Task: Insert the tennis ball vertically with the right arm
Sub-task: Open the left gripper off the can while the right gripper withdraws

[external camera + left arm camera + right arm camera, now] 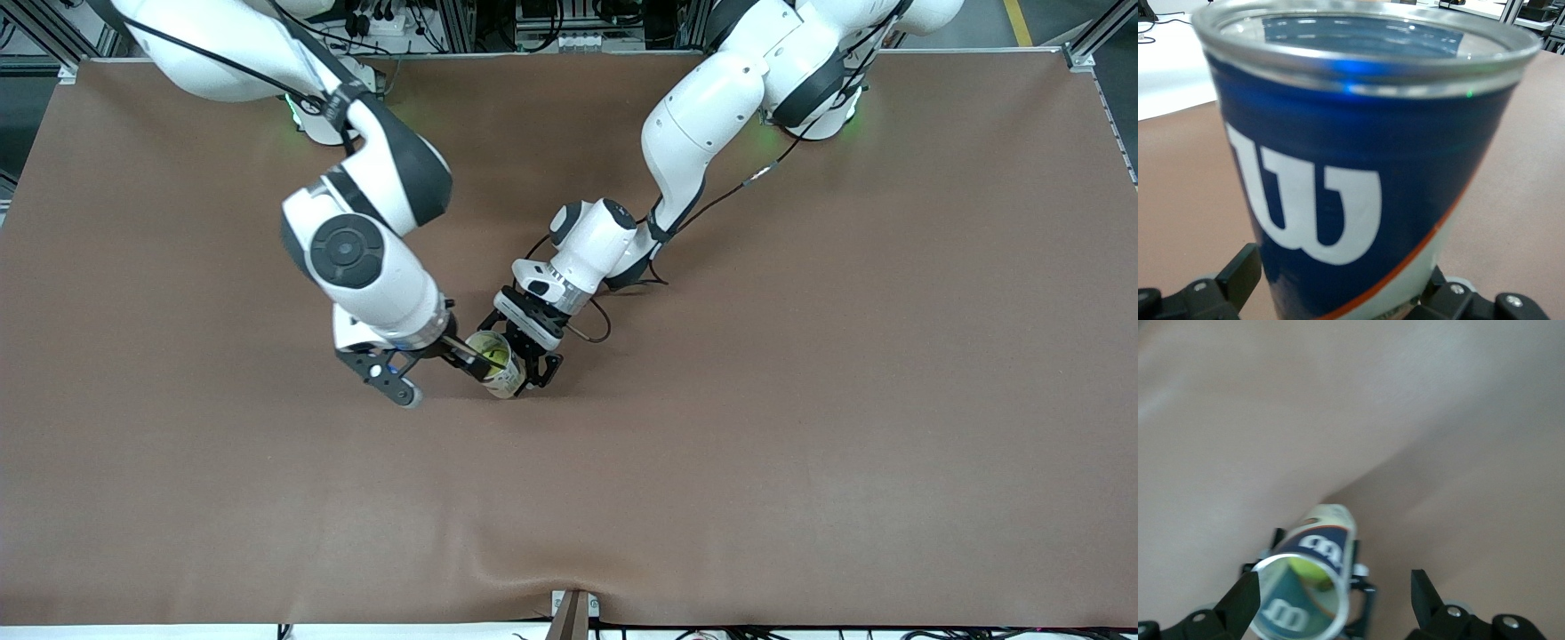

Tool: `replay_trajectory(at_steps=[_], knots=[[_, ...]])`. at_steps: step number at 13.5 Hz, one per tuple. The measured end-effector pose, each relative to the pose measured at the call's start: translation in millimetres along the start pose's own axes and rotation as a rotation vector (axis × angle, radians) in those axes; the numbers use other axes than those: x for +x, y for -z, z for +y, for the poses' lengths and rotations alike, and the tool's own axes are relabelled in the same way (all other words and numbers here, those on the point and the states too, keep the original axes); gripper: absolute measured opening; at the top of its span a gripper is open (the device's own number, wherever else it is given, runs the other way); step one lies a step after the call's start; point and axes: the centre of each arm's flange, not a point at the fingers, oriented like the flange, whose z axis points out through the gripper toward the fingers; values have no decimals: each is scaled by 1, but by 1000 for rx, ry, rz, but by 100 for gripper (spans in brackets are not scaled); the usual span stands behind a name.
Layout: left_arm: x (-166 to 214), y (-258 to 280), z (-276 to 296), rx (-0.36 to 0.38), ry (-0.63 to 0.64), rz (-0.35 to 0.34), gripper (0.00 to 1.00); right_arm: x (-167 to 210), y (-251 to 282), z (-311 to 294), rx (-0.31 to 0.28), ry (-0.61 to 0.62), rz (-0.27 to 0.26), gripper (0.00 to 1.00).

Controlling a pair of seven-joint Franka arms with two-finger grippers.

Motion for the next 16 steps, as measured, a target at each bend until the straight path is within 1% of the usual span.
replay_trajectory(at_steps=[2,4,7,10,12,14,16], knots=[[0,0,-1,1,4,-2,100,15,31,24,-66,102,-20,100],[-4,-2,-2,-2,23,-23,100,31,61,51,-115,204,-41,100],[-10,-3,-1,-24,80,-96,100,60,98,92,-162,316,-57,100],[-9,6,-1,-52,102,-168,100,91,133,139,-192,419,-51,100],[-10,14,-5,-61,108,-210,100,113,161,180,-175,451,-44,100],[-12,20,-11,-68,105,-247,100,130,186,224,-134,454,-60,100],[-9,27,-21,-82,96,-302,100,136,208,254,-110,454,-54,100]])
